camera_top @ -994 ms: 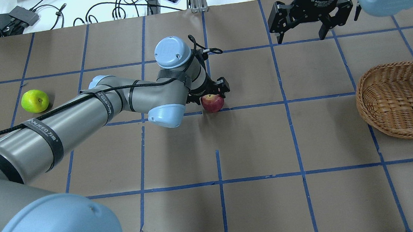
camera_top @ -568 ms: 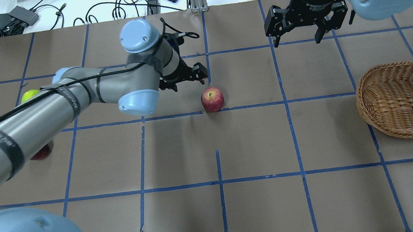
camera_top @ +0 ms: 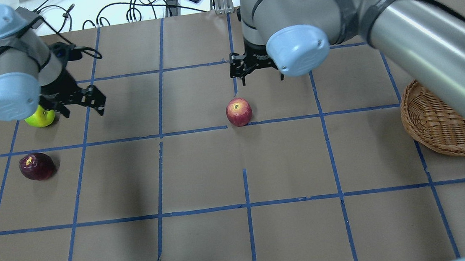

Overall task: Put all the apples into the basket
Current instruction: 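Lower the right gripper onto the red-yellow apple while the left reaches the purple apple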

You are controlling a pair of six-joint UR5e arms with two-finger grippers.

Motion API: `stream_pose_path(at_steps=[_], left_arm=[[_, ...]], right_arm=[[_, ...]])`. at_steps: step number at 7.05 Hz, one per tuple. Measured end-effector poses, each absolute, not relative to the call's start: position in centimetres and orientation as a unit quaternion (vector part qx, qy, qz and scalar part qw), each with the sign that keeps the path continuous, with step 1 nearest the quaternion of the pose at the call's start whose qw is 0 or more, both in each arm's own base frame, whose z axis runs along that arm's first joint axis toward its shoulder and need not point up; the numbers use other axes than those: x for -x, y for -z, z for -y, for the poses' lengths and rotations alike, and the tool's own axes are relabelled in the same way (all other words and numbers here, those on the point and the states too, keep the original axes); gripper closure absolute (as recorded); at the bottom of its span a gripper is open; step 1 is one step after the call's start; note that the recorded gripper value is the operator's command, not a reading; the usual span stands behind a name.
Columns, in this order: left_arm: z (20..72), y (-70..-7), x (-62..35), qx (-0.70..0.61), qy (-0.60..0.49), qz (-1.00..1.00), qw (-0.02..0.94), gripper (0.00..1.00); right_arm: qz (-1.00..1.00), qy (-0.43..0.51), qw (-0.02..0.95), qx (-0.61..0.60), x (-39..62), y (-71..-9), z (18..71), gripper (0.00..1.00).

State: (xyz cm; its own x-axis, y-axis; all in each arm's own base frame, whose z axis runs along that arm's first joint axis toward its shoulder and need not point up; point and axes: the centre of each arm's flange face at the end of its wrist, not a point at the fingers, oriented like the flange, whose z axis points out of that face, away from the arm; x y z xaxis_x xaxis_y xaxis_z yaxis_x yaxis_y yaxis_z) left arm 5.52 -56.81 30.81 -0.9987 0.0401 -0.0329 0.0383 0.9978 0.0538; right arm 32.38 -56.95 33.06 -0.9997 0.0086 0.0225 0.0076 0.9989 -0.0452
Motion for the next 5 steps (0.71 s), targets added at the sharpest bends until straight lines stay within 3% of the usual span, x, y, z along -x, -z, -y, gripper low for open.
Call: stream_pose_path(at_steps=[2, 5], left_arm=[[52.4, -28.3, -18.3, -0.002, -0.059, -0.998, -0.002, 0.0], [49.2, -25.0, -24.0, 0.006, -0.077, -0.997, -0.029, 0.0]], right_arm=[[1.0, -0.024, 0.015, 0.002, -37.1, -26.7, 57.1, 0.0], [0.999, -0.025, 0.042, -0.006, -38.1, -21.5, 57.9, 0.0]])
